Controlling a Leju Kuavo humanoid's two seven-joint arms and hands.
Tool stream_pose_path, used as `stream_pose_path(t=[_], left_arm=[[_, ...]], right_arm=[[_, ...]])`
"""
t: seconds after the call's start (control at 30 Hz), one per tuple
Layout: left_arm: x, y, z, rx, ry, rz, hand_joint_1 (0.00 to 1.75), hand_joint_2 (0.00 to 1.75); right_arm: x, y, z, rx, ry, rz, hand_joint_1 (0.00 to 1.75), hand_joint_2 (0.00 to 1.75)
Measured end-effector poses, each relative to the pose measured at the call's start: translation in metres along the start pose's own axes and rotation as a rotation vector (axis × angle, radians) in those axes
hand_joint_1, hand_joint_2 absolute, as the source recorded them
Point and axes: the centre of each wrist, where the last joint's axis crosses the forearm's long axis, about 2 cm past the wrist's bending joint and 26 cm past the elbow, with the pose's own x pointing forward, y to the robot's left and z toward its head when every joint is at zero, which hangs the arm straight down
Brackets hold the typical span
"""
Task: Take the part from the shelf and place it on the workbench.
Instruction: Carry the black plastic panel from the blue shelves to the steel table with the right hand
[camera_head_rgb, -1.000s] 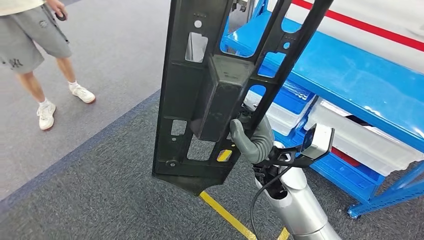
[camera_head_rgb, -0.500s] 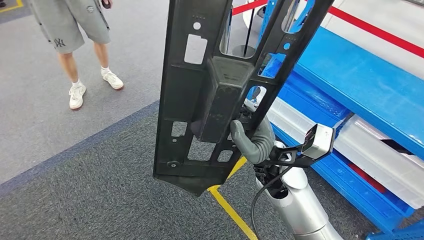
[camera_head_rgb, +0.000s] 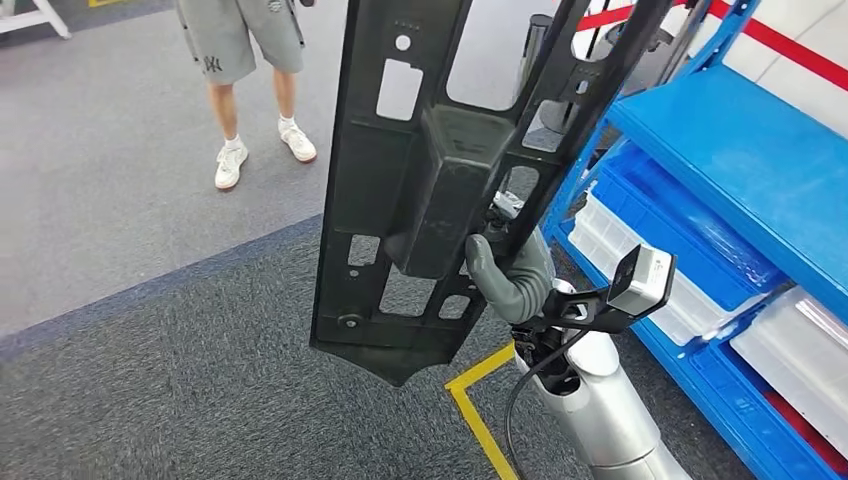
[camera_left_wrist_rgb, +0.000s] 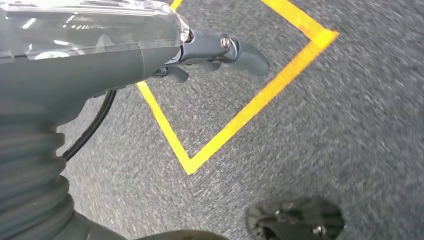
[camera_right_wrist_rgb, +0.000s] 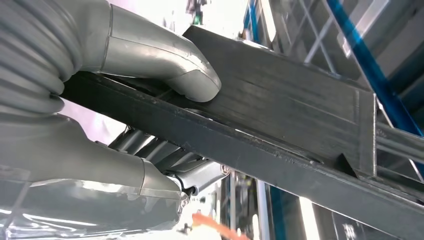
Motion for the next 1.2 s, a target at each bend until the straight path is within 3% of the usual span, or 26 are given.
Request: stream_pose_path(t=[1.2], left_arm=[[0.0028, 0.0027, -0.0012, 0.008, 0.004, 0.002, 0.0, 1.75]], right_arm=[[0.0022, -0.0061, -0.0097, 0.014, -0.011, 0.007, 1.75, 1.75]])
